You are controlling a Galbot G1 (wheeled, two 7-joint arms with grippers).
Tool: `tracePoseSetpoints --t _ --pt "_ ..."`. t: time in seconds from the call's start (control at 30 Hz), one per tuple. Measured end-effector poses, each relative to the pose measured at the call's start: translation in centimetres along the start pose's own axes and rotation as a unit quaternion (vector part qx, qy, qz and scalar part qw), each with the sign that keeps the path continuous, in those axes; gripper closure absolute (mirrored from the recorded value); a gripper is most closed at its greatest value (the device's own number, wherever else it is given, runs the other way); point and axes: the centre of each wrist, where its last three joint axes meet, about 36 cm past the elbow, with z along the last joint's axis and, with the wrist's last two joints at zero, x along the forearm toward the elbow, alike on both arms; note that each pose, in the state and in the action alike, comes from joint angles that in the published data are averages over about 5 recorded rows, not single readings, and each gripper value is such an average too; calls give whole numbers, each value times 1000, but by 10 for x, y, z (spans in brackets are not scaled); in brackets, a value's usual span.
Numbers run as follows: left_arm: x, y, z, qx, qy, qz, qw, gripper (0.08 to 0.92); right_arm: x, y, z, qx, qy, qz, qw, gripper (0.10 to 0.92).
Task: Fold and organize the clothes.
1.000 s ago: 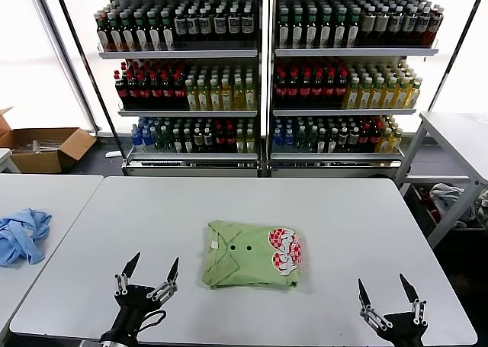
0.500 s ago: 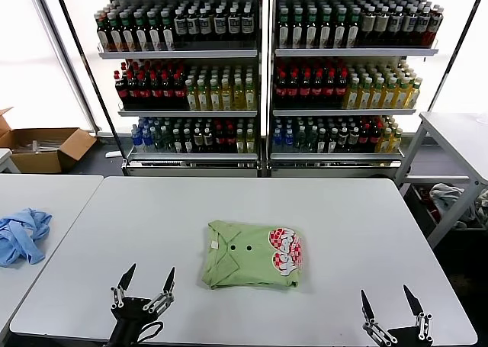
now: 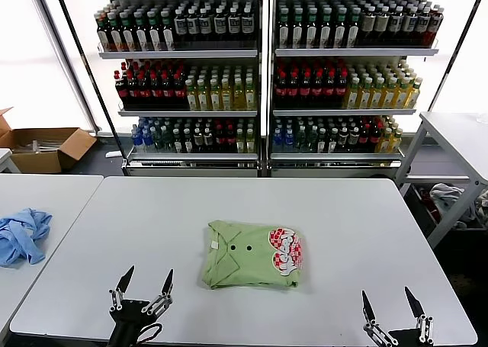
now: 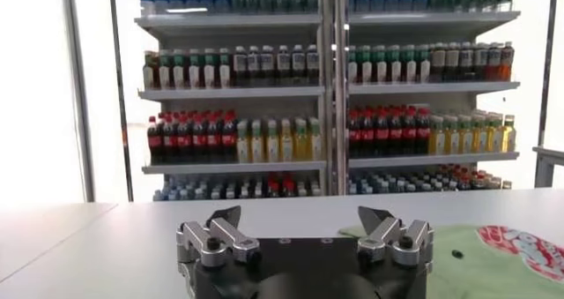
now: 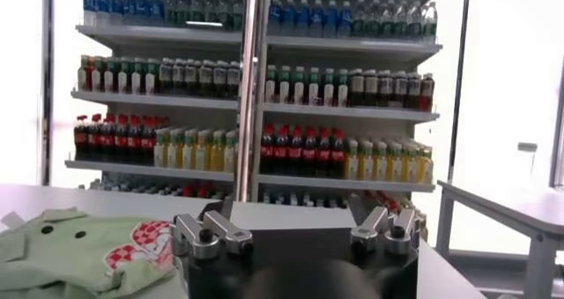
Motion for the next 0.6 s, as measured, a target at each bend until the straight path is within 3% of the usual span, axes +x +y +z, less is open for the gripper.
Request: tracePoseSetpoints --t 0.6 --pt "-1 3 4 -1 1 -10 1000 177 6 8 8 -14 7 15 1000 200"
